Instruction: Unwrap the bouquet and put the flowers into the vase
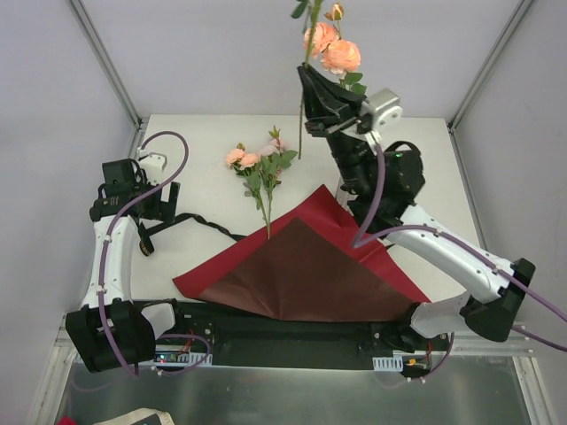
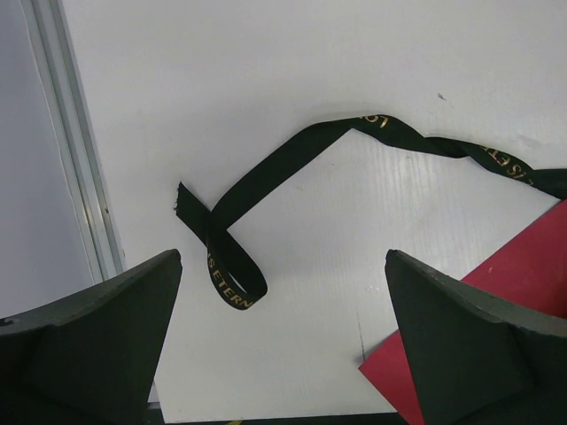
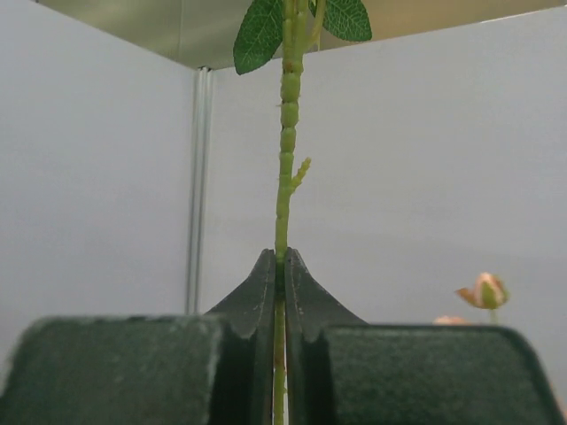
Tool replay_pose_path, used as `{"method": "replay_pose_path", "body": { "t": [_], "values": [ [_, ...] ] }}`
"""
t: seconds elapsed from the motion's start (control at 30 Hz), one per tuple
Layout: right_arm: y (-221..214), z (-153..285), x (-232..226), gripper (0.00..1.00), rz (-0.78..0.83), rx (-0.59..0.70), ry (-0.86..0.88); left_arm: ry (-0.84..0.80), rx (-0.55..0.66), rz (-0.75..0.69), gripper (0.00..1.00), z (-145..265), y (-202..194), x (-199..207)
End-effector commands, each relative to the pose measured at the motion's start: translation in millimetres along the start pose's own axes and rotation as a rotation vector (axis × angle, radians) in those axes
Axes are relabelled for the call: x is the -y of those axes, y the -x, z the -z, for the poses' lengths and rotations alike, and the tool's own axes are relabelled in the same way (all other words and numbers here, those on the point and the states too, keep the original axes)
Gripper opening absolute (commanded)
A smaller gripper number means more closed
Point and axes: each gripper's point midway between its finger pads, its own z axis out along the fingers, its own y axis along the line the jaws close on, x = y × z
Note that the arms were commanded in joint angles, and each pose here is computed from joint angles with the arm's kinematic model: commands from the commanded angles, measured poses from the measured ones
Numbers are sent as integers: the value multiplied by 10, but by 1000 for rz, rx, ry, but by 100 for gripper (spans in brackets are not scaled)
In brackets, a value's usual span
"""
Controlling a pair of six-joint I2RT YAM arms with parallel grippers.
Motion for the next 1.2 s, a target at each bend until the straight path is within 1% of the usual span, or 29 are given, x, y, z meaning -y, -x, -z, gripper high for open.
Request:
{"method": "replay_pose_path", "body": {
  "t": [0.0, 0.03, 0.1, 0.13, 0.23, 0.33, 0.63, 0.97, 1.17],
  "values": [
    [435, 157, 388, 1, 126, 106, -86, -8, 76, -9, 99, 156, 207, 17],
    [572, 214, 504, 1, 133, 128, -122, -9, 77, -9, 99, 159, 211, 19],
    [541, 315, 706, 1, 170, 117, -174, -20, 82, -12, 99, 167, 228, 39],
    [607, 375, 829, 1, 177, 122, -214, -24, 84, -14, 99, 170, 233, 45],
    [526, 533, 1173, 1, 215, 95, -325, -34, 85, -11, 99, 162, 251, 53],
    [432, 654, 1438, 1, 237, 72, -398, -38, 83, -10, 99, 153, 265, 52],
    [130, 784, 1697, 1, 272, 16, -462, -58, 71, -21, 99, 109, 252, 73],
    [-178, 774, 1986, 1, 270, -14, -532, -79, 64, -35, 99, 76, 233, 98],
    [-449, 776, 2116, 1, 279, -57, -563, -83, 60, -36, 99, 62, 221, 99]
  ]
}}
